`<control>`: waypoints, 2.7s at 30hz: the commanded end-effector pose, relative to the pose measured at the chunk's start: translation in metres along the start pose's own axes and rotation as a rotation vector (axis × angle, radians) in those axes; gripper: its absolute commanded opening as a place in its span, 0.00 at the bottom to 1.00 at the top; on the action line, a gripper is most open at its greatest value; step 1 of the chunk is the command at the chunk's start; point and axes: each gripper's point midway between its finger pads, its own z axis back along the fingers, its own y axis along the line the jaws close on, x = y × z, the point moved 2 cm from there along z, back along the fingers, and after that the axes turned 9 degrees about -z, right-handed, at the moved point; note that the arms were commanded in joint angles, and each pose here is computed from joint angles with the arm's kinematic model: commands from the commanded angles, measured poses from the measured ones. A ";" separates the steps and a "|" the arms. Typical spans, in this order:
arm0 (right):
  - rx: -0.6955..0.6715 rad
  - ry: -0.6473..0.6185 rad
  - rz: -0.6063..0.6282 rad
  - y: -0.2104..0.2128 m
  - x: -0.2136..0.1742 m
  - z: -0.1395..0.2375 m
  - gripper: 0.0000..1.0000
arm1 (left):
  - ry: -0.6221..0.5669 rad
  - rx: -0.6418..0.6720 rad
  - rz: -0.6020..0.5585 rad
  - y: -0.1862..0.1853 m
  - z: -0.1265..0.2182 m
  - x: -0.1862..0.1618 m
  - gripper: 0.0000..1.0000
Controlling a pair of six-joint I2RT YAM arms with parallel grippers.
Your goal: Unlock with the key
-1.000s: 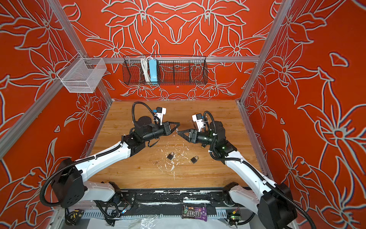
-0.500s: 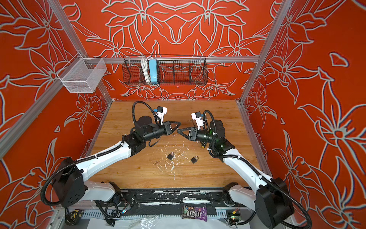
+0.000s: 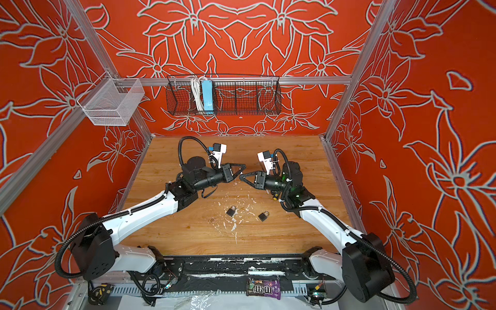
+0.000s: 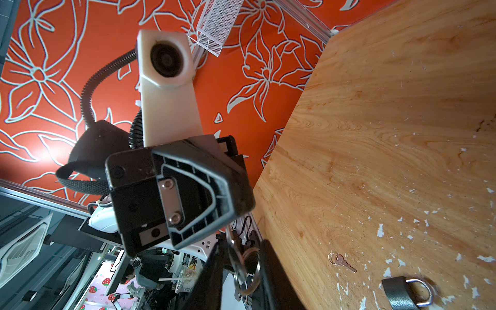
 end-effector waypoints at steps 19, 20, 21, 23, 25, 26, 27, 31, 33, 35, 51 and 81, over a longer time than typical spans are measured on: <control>-0.017 -0.048 0.046 0.004 0.005 0.011 0.00 | -0.053 0.022 -0.074 -0.020 0.014 0.025 0.37; -0.033 -0.053 0.046 0.002 0.005 0.014 0.00 | -0.052 0.037 -0.080 -0.020 0.018 0.027 0.42; -0.055 -0.060 0.044 -0.001 0.005 0.017 0.00 | -0.053 0.054 -0.085 -0.020 0.021 0.027 0.48; -0.094 -0.063 0.045 -0.008 0.003 0.024 0.00 | -0.050 0.093 -0.084 -0.017 0.027 0.027 0.56; -0.153 -0.073 0.041 -0.016 0.001 0.034 0.00 | -0.030 0.141 -0.077 -0.010 0.033 0.022 0.62; -0.187 -0.073 0.037 -0.021 0.000 0.039 0.00 | -0.014 0.169 -0.072 -0.006 0.036 0.019 0.66; -0.222 -0.077 0.033 -0.026 -0.002 0.044 0.00 | 0.010 0.200 -0.060 -0.001 0.039 0.013 0.68; -0.301 -0.113 0.000 -0.043 -0.006 0.065 0.00 | 0.112 0.276 -0.017 0.009 0.045 -0.008 0.75; -0.353 -0.118 -0.039 -0.054 -0.010 0.075 0.00 | 0.181 0.336 -0.004 0.014 0.048 -0.023 0.77; -0.399 -0.113 -0.073 -0.065 -0.015 0.083 0.00 | 0.250 0.371 -0.005 0.017 0.050 -0.039 0.79; -0.631 -0.139 -0.335 -0.134 -0.048 0.130 0.00 | 0.711 0.447 -0.108 0.016 -0.002 -0.173 0.84; -0.752 -0.168 -0.355 -0.145 -0.040 0.152 0.00 | 1.058 0.598 -0.328 0.080 -0.078 -0.254 0.81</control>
